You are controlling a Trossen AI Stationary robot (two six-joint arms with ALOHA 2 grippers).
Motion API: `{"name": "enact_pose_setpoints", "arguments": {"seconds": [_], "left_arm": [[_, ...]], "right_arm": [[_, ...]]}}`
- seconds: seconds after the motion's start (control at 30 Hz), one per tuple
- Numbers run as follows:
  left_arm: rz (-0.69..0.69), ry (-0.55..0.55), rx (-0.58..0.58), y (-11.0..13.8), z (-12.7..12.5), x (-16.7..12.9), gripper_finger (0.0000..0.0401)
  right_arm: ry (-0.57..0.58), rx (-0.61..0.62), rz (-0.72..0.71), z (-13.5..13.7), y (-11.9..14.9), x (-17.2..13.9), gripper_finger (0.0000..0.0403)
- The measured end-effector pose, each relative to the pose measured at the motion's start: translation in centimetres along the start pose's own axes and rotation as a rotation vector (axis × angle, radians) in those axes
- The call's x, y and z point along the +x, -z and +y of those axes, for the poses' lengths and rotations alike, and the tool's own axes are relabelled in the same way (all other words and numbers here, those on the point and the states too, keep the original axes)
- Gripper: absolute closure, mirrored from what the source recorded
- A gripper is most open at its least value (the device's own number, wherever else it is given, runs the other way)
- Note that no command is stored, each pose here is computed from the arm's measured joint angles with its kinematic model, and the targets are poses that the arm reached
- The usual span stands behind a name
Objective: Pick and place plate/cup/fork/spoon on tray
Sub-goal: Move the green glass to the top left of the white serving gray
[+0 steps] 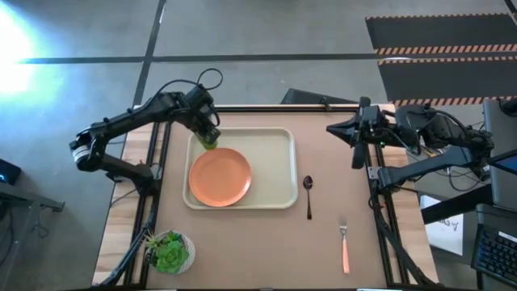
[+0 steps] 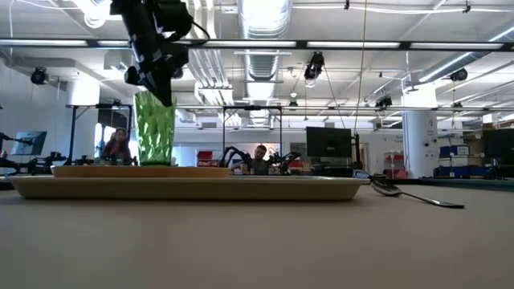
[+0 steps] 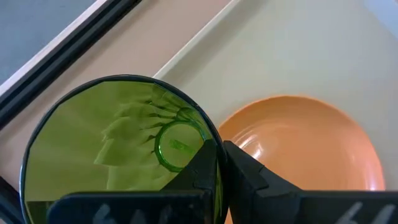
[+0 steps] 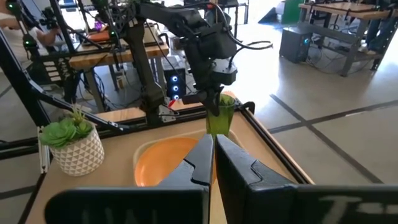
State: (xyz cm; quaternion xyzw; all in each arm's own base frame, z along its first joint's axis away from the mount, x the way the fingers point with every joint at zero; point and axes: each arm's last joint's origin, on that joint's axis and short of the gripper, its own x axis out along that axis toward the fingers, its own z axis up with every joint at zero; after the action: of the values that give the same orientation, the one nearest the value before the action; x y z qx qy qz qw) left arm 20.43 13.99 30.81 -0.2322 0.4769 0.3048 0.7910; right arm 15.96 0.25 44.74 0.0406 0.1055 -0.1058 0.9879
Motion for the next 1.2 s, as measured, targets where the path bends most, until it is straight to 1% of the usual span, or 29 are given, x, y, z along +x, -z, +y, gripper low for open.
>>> {"name": "enact_pose_setpoints", "arguments": {"seconds": [0.2, 0.27, 0.57, 1.2], "left_arm": [[0.02, -0.027, 0.018, -0.2, 0.3, 0.7, 0.0401], [0.033, -0.048, 0.022, -0.2, 0.3, 1.2, 0.0401], [0.104, -0.073, 0.052, 0.4, 0.4, 3.5, 0.0401], [0.047, -0.049, 0.068, 0.0, -0.2, 3.5, 0.0401]], "right_arm": [[0.001, 0.0, 0.011, 0.0, 0.3, 0.2, 0.0394], [0.001, -0.001, 0.012, 0.0, 0.3, 0.2, 0.0394], [0.001, -0.002, 0.011, 0.0, 0.3, 0.2, 0.0394], [0.001, -0.007, 0.001, 0.0, 0.2, 0.2, 0.0394]]}}
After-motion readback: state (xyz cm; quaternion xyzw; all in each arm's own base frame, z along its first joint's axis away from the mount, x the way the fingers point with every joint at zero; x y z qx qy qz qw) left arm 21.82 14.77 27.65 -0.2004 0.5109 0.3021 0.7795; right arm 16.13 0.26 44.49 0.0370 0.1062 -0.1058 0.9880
